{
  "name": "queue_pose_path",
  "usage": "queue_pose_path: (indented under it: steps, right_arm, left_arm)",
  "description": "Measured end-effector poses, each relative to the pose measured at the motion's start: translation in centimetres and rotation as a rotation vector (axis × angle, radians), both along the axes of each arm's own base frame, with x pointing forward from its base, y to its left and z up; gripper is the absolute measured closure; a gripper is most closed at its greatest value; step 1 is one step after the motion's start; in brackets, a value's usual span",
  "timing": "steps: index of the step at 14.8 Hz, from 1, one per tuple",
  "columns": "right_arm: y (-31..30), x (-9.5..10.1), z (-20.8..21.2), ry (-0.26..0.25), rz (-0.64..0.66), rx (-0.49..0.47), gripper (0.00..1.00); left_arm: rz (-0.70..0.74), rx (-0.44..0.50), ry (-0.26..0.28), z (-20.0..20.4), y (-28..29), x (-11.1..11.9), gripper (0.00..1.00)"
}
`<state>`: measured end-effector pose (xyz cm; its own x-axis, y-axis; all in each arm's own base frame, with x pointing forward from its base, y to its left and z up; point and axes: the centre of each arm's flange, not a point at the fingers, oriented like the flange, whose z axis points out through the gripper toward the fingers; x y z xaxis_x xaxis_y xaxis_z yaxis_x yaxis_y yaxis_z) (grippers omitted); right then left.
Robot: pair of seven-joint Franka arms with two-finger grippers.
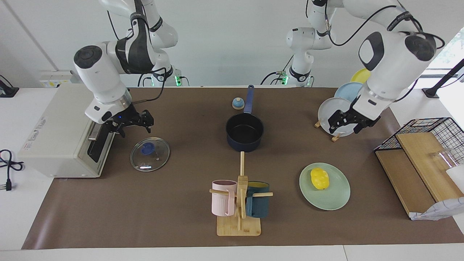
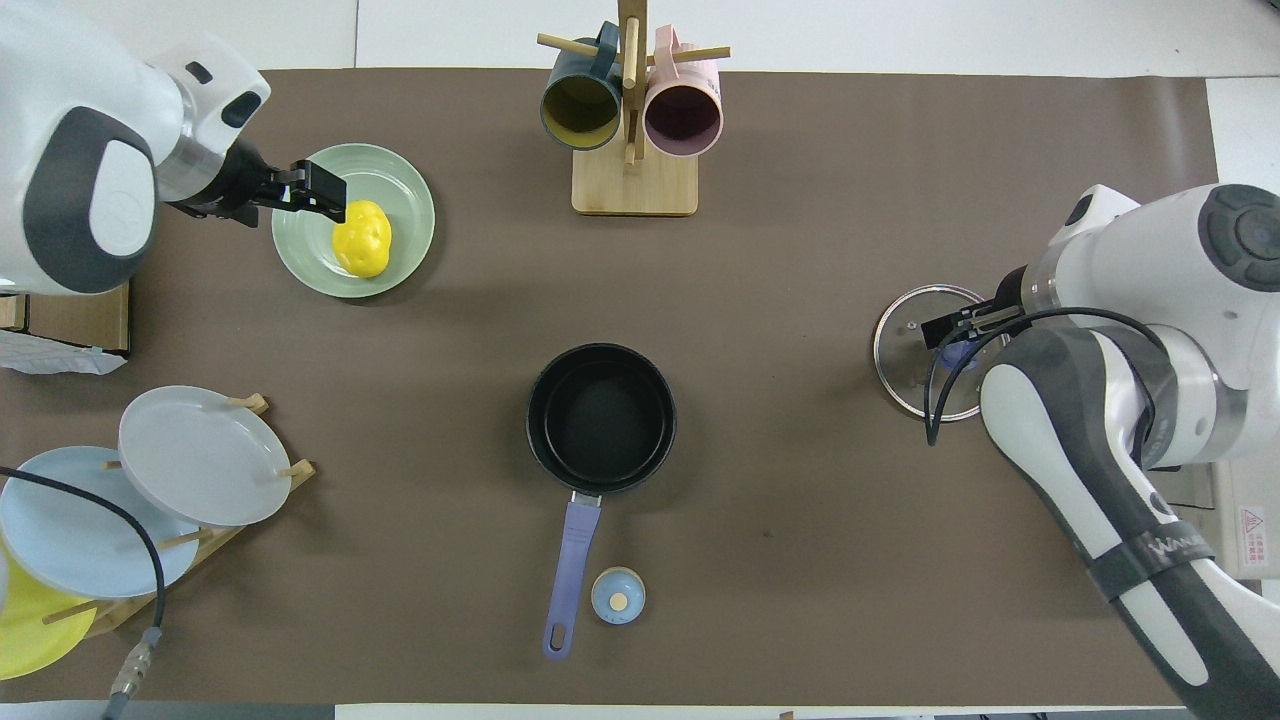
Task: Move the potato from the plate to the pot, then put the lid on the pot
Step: 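Reach the left gripper to the potato while the right gripper reaches the lid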
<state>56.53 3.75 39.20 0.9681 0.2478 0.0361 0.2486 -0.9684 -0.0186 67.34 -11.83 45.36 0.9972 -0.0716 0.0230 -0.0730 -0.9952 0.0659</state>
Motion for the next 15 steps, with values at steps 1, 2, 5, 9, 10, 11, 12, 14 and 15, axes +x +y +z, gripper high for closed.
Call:
queue_pose_path:
  steps: [1,2,5,9,10,11,12,14,15]
  right_arm:
    - [-0.1,-0.3,-1.3,-0.011,0.009,-0.001,0.00]
    - [-0.1,-0.7,-2.2,-0.018,0.016,-0.001,0.00]
    - [-0.2,-1.1,-3.6,-0.026,0.016,-0.002,0.00]
    - [-0.4,-0.9,-4.9,-0.021,0.011,-0.004,0.00]
    - [-0.6,-0.8,-5.3,-0.020,0.008,-0.005,0.00]
    - [-0.8,-0.8,-5.7,-0.020,0.004,-0.005,0.00]
    - [-1.0,-0.7,-6.0,-0.017,0.001,-0.005,0.00]
    - [-1.2,-0.9,-6.4,-0.010,-0.002,-0.006,0.00]
    - [-1.2,-0.9,-6.5,-0.008,-0.002,-0.006,0.00]
  left_arm:
    - [-0.006,0.016,-0.003,-1.7,-0.1,0.8,0.00]
    - [-0.008,0.026,-0.009,-3.4,-0.1,1.6,0.00]
    - [-0.019,0.062,-0.024,-7.8,0.0,3.2,0.00]
    - [-0.024,0.067,-0.046,-10.0,-0.1,4.0,0.00]
    - [-0.024,0.066,-0.050,-10.0,-0.1,4.1,0.00]
    - [-0.025,0.066,-0.051,-10.1,-0.2,4.1,0.00]
    - [-0.027,0.067,-0.048,-10.2,-0.2,4.0,0.00]
    - [-0.031,0.071,-0.040,-10.8,-0.4,3.9,0.00]
    - [-0.034,0.072,-0.035,-11.1,-0.5,3.8,0.00]
